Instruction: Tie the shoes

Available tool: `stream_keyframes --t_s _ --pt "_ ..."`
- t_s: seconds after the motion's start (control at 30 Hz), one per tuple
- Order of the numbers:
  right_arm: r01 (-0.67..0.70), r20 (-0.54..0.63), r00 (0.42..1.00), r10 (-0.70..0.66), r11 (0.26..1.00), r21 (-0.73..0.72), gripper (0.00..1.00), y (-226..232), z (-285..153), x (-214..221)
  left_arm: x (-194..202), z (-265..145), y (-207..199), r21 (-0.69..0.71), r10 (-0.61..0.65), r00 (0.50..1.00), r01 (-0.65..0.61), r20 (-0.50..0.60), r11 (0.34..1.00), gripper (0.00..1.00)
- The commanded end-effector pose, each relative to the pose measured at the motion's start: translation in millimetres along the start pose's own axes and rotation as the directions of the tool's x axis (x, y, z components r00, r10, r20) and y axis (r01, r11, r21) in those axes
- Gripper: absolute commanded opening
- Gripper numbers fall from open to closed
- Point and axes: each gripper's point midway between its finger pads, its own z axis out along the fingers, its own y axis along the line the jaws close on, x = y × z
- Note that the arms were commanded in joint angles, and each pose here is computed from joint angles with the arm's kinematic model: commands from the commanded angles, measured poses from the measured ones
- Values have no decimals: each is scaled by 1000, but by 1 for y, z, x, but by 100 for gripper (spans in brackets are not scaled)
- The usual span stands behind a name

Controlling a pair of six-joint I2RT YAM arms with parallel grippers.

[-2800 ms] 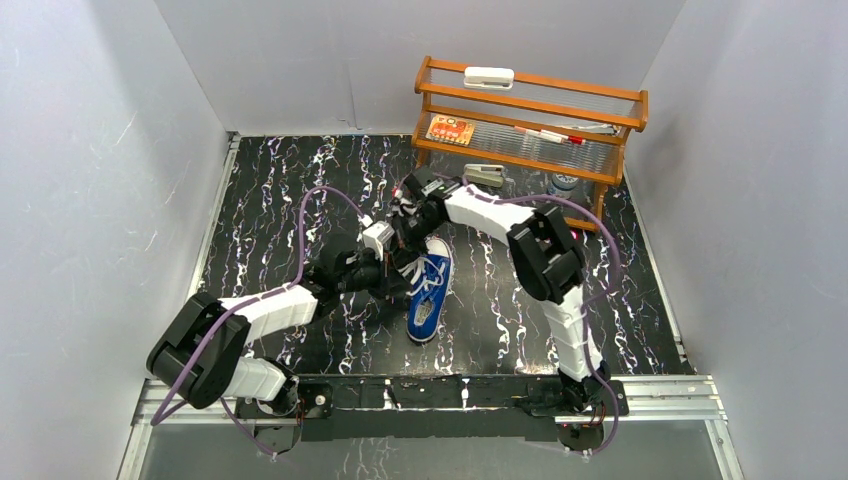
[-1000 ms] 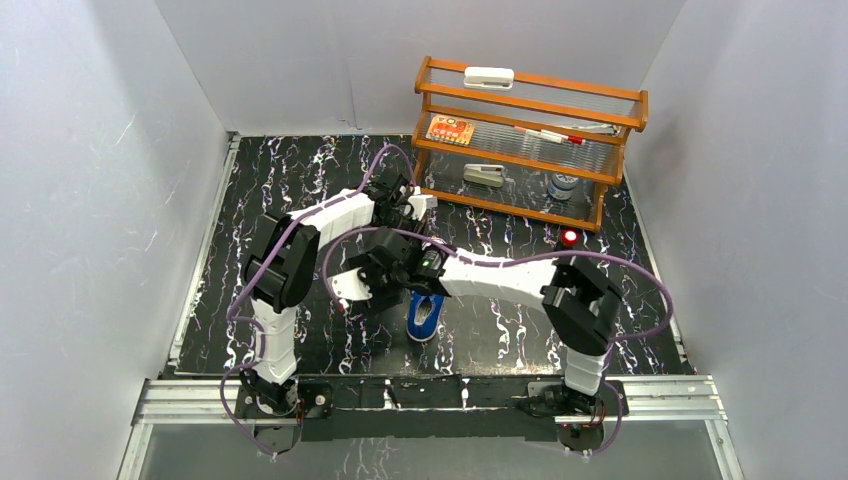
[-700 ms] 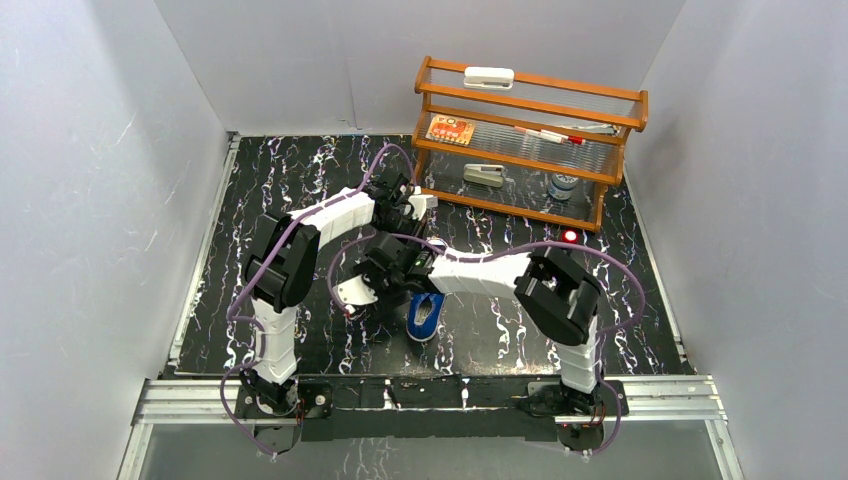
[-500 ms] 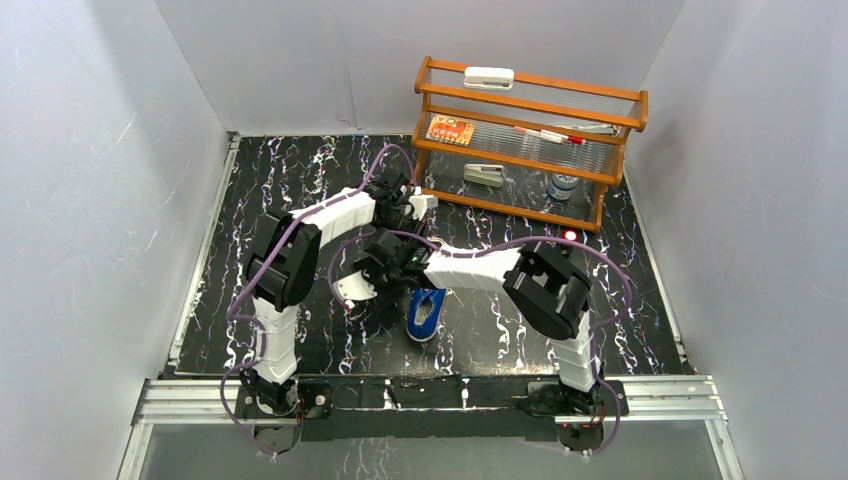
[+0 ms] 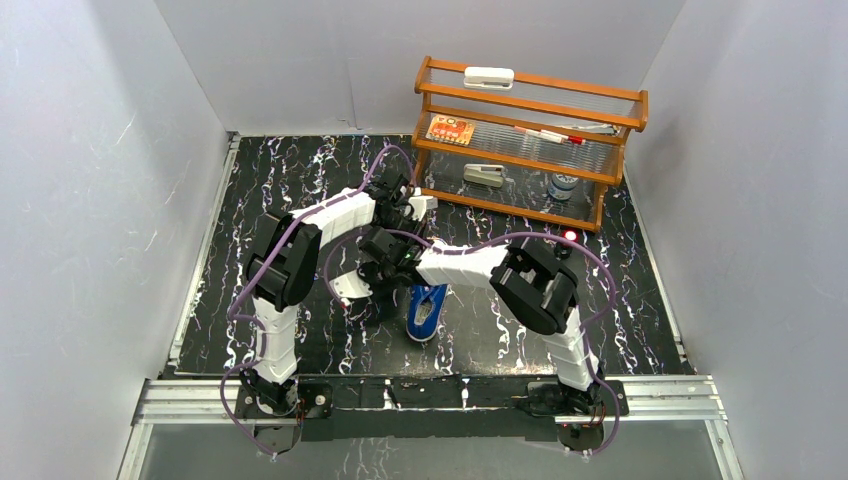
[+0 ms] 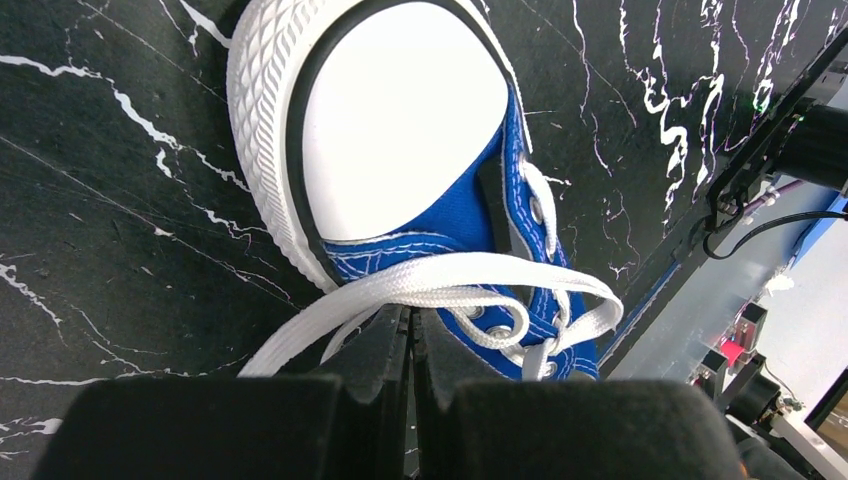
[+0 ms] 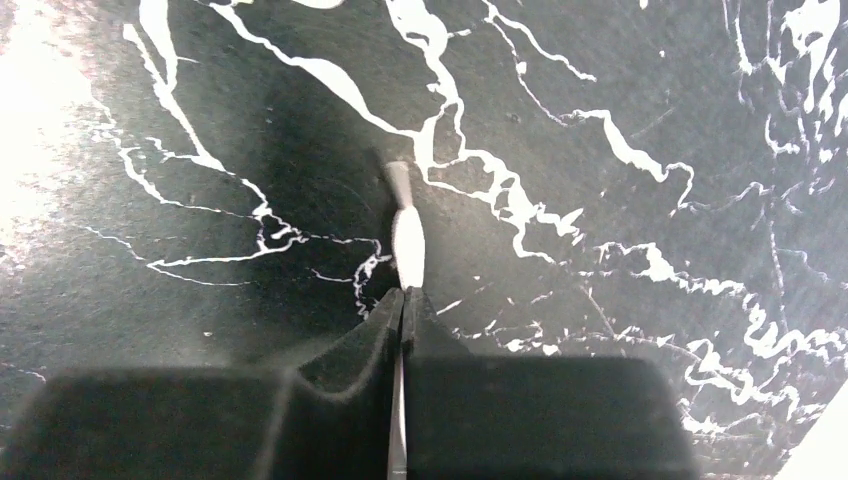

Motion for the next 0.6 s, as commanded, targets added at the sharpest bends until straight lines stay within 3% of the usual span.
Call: stream_keyframes --t_s 0.0,0.17,0.33,0.43,0.57 --pt "-29 65 997 34 997 -76 0 8 -2 -15 20 2 6 -19 -31 998 30 -58 999 0" --pt "-52 110 992 55 998 -37 0 -6 -24 -32 13 -2 1 -16 -41 999 40 -31 999 0" --pt "-179 166 969 185 982 -53 0 -2 -63 -53 14 -7 -6 -7 -84 996 84 -15 996 0" --pt "-236 283 929 238 971 -40 0 1 -94 -78 21 -7 -13 19 -142 989 143 -32 990 0" --pt "-395 353 842 407 912 -110 0 13 -124 -97 26 -8 -28 71 -245 969 247 -35 966 0"
